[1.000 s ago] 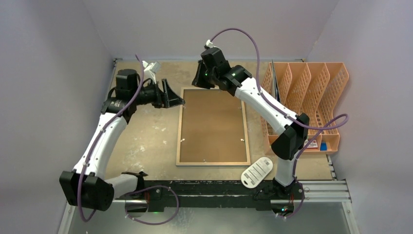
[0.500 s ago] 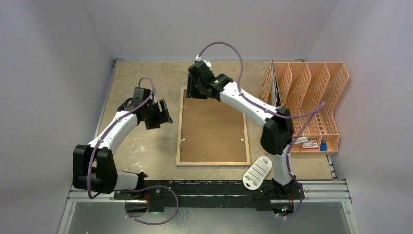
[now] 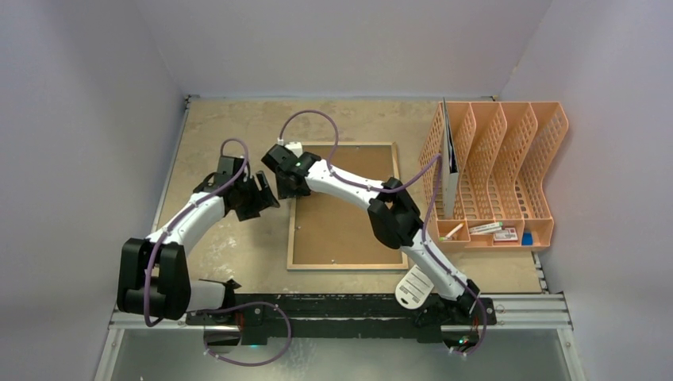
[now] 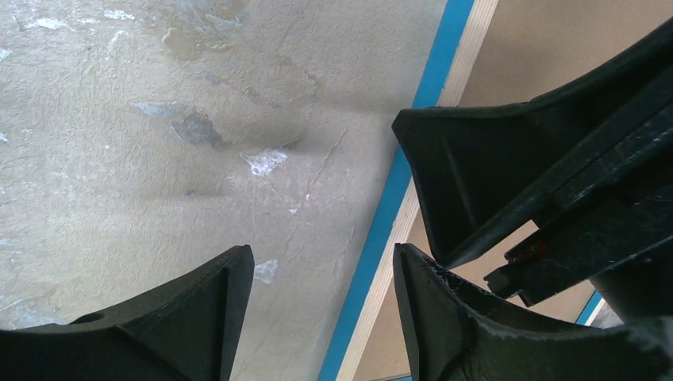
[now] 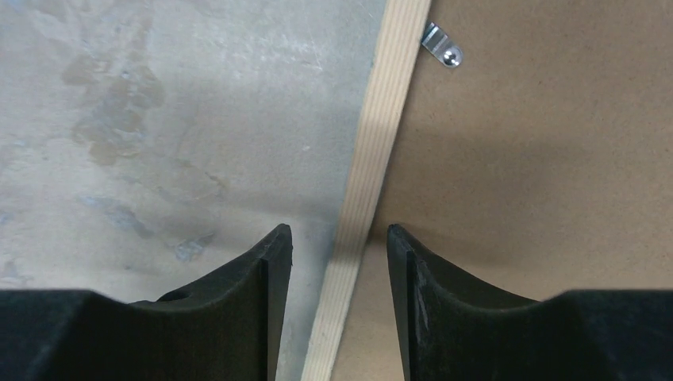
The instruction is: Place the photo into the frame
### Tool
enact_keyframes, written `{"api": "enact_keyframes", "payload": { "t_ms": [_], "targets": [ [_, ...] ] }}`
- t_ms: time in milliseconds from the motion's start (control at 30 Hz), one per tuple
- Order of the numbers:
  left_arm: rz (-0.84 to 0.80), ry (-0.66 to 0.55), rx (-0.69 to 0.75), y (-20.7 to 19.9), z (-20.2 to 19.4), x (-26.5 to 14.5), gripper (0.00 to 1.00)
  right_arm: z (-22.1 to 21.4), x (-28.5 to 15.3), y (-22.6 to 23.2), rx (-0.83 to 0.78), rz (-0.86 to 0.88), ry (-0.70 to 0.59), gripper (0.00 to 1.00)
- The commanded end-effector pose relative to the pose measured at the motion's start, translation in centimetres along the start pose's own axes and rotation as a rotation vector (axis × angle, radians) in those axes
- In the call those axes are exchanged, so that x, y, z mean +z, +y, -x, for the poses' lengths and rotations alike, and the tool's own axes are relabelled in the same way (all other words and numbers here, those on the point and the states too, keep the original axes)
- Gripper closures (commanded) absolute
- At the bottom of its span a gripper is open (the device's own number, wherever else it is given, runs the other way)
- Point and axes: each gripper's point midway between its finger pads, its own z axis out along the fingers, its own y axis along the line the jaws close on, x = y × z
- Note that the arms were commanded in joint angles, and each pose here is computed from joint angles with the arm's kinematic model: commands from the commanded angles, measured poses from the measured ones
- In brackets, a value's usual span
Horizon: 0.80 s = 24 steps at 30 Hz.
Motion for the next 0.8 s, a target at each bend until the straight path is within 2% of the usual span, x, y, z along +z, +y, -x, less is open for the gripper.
{"api": "enact_keyframes", "payload": {
  "t_ms": [0,500,600,733,767],
  "targets": [
    [-0.043,-0.040,-0.022,-0.5,0.8,0.1,0.33,1.5,-1.6,-0.7,0.009,-0.051,-0.048,0.50],
    [-0.075,-0.015,-0.068,0.2,-0.4,0.4,0.33,-2.1,1.1,-1.1,-0.077,-0.147,-0.011,0.57],
    [-0.085,-0.004,-0.072,0.3,-0.7,0.5,0.33,-2.3,1.1,-0.7,-0.076,-0.137,-0.004,0.69],
    [-0.124,0.011,-0.074,-0.2,-1.0,0.4,0.33,-1.8,0.1,0.6,-0.051,-0.079,0.004,0.97],
    [-0.150,0.006,-0.074,-0.6,-0.9,0.2,0.33,-1.6,-0.4,1.2,-0.034,-0.053,0.008,1.00]
  ]
}}
